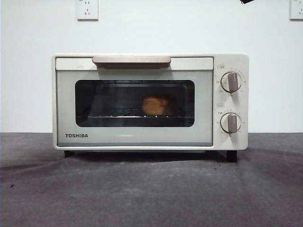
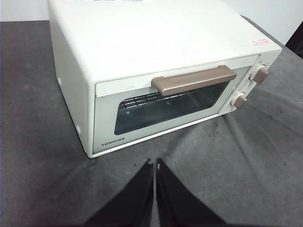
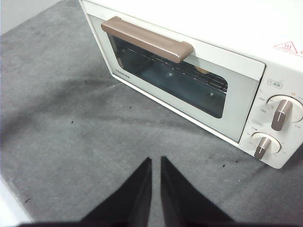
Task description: The left arm flap open the oven, the right arm pick bread and place it into oven, the left arm flap close the oven
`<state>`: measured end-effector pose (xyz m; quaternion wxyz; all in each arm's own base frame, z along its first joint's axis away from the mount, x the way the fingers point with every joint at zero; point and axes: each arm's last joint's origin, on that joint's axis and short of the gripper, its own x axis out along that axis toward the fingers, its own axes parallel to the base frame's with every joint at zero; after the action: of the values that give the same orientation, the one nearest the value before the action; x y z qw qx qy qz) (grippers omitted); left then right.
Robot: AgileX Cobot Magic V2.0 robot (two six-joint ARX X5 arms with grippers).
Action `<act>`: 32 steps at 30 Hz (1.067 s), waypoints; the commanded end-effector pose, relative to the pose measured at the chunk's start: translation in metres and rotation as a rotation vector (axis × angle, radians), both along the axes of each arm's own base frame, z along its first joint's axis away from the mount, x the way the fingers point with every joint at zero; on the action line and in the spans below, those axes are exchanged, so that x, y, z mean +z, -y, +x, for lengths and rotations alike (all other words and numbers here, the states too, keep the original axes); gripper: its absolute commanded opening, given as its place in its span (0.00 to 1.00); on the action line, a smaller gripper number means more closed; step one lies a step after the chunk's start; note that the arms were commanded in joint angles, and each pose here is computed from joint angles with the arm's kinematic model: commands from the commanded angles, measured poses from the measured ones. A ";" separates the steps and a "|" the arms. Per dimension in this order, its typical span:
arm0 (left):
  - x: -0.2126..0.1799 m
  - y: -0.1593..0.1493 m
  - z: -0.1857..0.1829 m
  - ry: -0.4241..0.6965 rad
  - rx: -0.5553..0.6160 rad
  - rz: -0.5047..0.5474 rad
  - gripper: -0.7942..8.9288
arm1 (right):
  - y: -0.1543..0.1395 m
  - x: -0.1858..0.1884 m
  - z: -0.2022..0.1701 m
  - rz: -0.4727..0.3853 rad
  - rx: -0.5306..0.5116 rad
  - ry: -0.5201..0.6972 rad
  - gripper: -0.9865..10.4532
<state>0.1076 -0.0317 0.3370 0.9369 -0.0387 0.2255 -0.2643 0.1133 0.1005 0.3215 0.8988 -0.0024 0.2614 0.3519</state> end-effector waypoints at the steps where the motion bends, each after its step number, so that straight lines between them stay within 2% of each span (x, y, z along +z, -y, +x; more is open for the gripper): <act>1: 0.005 0.000 0.000 0.031 -0.005 0.006 0.10 | -0.002 0.006 0.001 0.020 0.001 0.020 0.09; 21: 0.006 0.000 -0.002 0.035 -0.006 0.007 0.10 | -0.002 0.006 0.001 0.020 0.002 0.020 0.09; 23: 0.009 -0.002 -0.008 0.124 -0.032 0.071 0.10 | -0.002 0.006 0.001 0.020 0.002 0.020 0.09; 27: 0.020 -0.007 -0.018 0.357 -0.001 0.090 0.10 | -0.002 0.006 0.001 0.020 0.002 0.020 0.09; 29: 0.023 -0.011 -0.023 0.493 0.061 0.099 0.10 | -0.002 0.006 0.001 0.020 0.002 0.020 0.09; 32: 0.018 -0.017 -0.028 0.636 0.194 0.107 0.10 | -0.002 0.006 0.001 0.020 0.002 0.020 0.09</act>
<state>0.0783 -0.0157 0.3572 0.9805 0.0611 -0.0514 -0.1796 0.1135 0.1007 0.3220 0.8996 -0.0014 0.2584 0.3521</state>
